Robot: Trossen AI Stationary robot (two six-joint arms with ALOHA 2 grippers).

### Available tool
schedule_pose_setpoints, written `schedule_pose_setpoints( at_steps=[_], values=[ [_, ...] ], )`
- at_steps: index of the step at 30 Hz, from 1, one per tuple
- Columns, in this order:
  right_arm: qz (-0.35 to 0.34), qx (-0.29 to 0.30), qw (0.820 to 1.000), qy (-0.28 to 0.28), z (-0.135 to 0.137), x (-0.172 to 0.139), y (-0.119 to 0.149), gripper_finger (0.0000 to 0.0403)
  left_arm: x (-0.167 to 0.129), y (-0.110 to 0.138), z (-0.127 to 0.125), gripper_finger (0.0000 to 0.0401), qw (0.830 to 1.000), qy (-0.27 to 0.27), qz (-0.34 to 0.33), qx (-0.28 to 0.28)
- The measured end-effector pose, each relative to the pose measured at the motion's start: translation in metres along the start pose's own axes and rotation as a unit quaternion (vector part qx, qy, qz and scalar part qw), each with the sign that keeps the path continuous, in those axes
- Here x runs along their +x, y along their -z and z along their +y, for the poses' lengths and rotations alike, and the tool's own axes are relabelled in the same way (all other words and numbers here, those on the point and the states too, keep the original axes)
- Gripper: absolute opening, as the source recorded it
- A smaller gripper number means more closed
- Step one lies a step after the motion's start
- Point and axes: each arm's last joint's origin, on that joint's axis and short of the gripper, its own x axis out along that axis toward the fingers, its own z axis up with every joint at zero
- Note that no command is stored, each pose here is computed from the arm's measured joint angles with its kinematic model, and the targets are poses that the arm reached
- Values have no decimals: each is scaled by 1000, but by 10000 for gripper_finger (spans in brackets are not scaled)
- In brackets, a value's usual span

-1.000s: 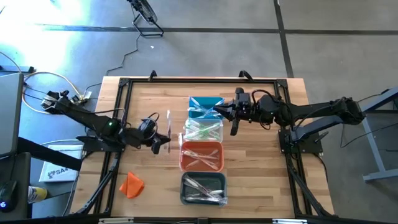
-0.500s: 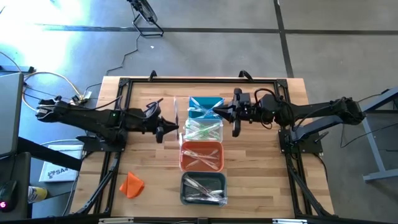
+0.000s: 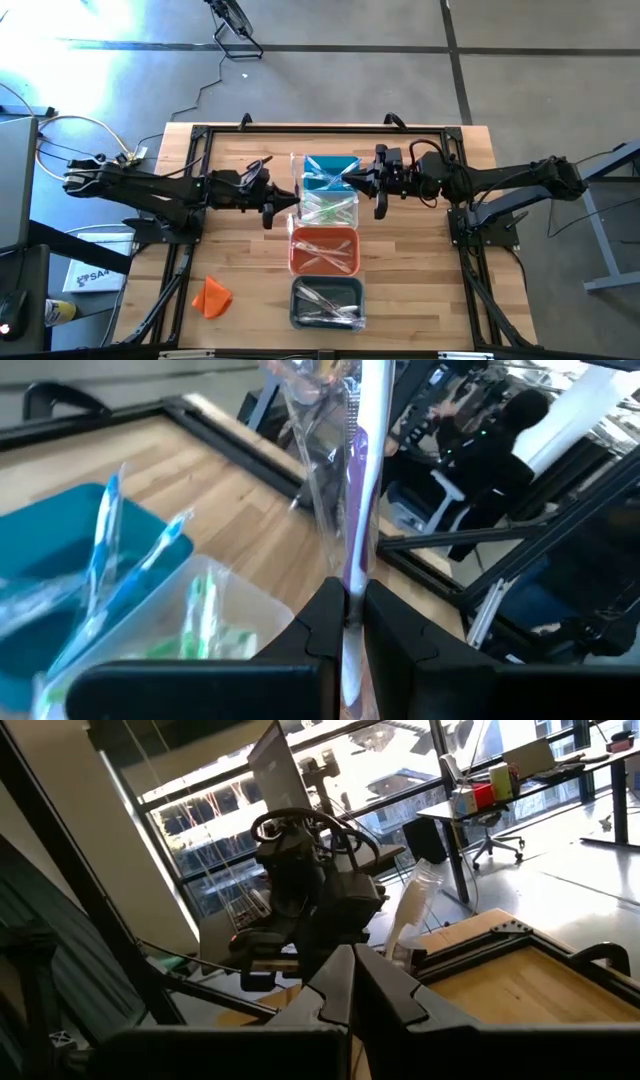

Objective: Pick & Place Toothbrushes
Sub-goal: Put the violet toothbrush into the green bin

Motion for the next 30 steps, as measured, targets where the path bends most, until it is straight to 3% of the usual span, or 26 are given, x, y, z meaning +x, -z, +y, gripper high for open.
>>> schedule_pose_setpoints(
  at_steps=[10,15,22,30],
  values=[
    [12,-2,1000,-1,-1,2,4,11,20,-14,-14,19,998,-1,27,60],
    [25,-4,1000,7,-3,9,12,69,32,-35,-26,19,994,-13,39,98],
    [24,0,1000,16,-4,15,17,171,40,-52,-22,19,992,-26,64,108],
    [21,6,999,30,-8,26,26,203,46,-52,-23,19,992,-12,63,109]
  ],
)
